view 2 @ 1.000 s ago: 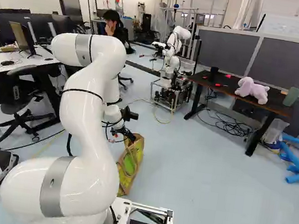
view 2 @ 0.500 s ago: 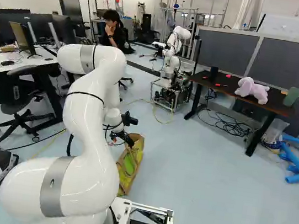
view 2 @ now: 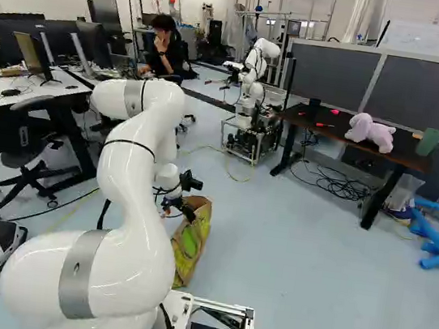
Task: Pick up the bag on the ground and place it on the table
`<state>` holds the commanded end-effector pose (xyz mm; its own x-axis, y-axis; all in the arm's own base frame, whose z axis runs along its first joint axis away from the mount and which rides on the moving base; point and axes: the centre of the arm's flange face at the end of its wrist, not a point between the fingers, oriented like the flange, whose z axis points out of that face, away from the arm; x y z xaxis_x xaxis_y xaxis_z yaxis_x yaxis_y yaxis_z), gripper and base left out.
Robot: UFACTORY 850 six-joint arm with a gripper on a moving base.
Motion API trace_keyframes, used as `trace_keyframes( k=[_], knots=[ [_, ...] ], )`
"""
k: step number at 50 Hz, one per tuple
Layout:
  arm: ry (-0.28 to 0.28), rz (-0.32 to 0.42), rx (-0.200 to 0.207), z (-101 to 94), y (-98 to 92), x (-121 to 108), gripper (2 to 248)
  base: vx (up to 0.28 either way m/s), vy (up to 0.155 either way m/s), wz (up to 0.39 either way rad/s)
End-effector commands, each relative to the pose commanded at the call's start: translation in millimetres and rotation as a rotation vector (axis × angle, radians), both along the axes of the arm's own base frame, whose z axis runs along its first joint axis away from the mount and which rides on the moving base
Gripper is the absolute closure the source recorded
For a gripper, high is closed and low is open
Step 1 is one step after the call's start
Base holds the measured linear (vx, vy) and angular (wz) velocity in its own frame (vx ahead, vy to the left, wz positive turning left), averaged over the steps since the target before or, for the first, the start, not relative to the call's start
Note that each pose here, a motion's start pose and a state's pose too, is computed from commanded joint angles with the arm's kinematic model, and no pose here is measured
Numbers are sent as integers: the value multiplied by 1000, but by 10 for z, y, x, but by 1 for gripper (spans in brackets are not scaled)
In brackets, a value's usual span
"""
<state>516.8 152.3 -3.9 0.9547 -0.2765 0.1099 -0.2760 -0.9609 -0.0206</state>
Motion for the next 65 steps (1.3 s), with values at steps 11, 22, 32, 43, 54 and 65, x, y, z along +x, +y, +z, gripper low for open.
trace_keyframes(
  k=[11,22,32,43,54,65],
  knots=[
    [24,-17,5,-169,7,20,3,0,0,0],
    [45,-35,12,-338,12,52,3,0,0,0],
    [53,-53,18,-490,11,109,3,0,0,0],
    [47,-62,21,-657,6,195,3,0,0,0],
    [39,-67,24,-823,0,271,3,0,0,0],
    [31,-71,27,-990,-4,341,3,0,0,0]
  ],
)
